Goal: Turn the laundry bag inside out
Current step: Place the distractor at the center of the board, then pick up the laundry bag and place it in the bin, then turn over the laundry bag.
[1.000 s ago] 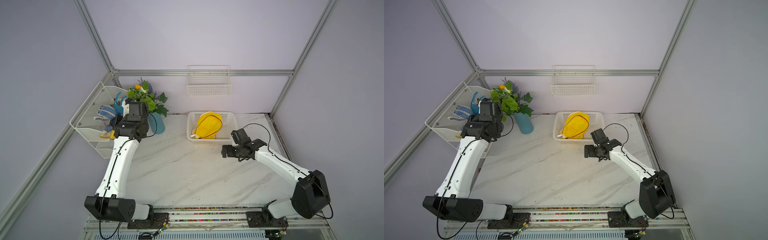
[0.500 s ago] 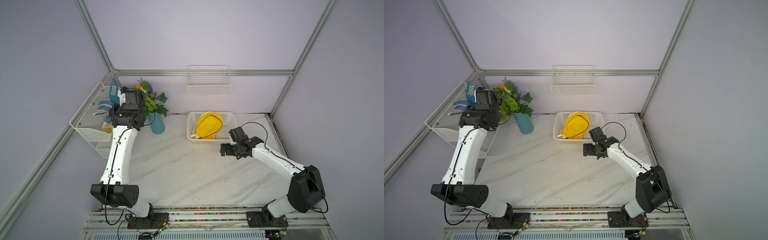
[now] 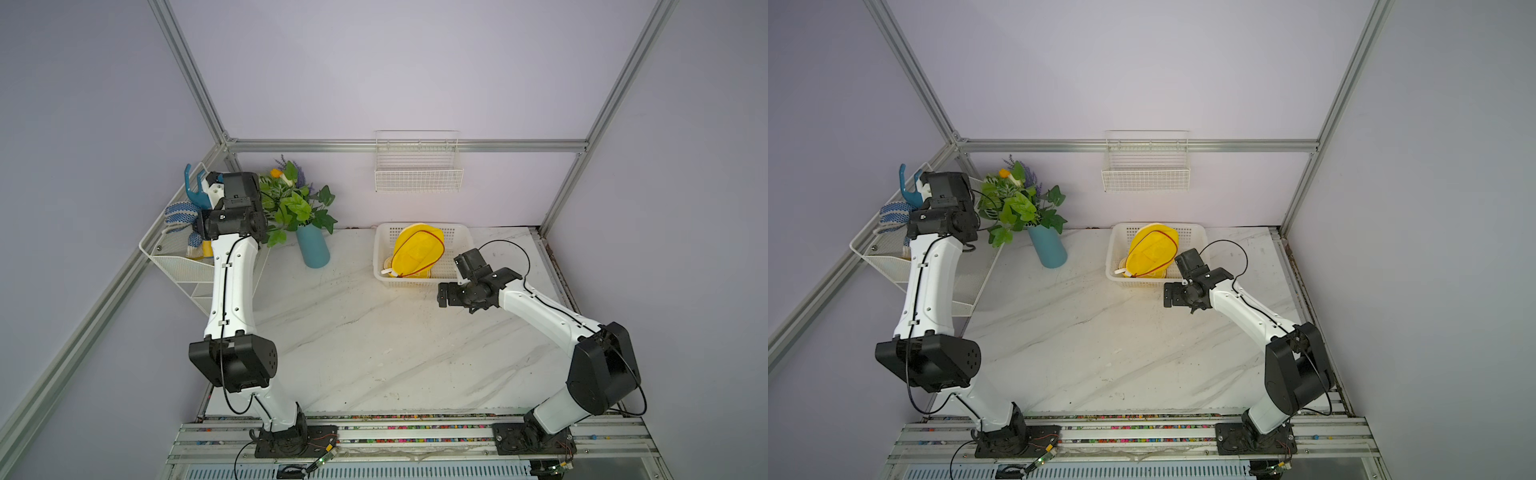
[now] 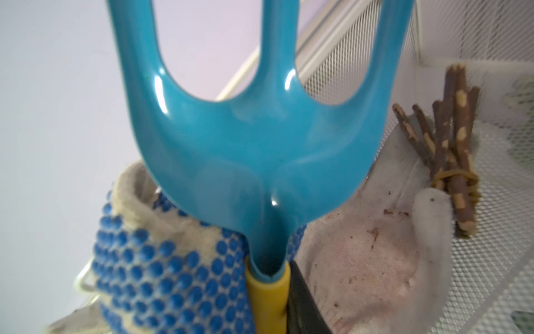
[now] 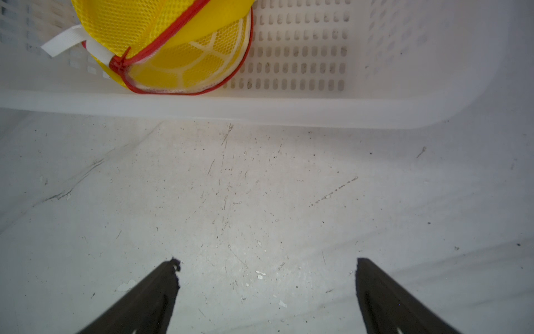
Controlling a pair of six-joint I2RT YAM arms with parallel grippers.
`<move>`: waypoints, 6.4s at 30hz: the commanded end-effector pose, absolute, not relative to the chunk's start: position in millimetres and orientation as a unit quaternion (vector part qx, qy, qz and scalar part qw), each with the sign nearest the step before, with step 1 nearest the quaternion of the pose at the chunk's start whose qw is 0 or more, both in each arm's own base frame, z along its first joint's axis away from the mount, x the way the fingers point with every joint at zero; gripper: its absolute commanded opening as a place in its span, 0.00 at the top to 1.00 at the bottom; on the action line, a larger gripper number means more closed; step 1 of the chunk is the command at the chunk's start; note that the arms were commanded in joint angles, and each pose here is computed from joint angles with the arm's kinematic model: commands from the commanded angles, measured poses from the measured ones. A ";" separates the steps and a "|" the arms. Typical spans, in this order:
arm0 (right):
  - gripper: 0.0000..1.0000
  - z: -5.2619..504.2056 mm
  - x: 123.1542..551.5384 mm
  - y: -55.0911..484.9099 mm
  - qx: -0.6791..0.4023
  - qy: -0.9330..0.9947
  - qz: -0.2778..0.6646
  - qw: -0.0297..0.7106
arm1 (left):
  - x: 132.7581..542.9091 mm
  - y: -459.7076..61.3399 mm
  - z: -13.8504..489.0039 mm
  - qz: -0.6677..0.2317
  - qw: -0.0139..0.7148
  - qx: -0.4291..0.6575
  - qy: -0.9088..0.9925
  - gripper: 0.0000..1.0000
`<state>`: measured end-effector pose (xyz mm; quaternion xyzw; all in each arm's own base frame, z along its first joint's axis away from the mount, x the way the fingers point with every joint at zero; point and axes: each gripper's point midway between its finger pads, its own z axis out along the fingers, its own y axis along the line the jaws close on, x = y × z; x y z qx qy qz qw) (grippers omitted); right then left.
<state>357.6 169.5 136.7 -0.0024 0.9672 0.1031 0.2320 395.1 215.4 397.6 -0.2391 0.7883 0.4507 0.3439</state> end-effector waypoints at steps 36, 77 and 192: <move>0.00 160.3 538.3 194.3 0.047 0.945 0.025 0.322 | 381.2 -113.6 349.4 -0.112 0.420 -0.100 0.895 0.04; 1.00 312.9 338.2 272.6 -0.129 0.848 0.497 0.130 | 352.0 -231.4 340.9 -0.306 0.387 0.096 0.865 0.00; 1.00 354.4 319.9 273.2 -0.076 0.821 0.565 0.036 | 326.3 -249.2 381.4 -0.671 0.323 0.097 0.660 1.00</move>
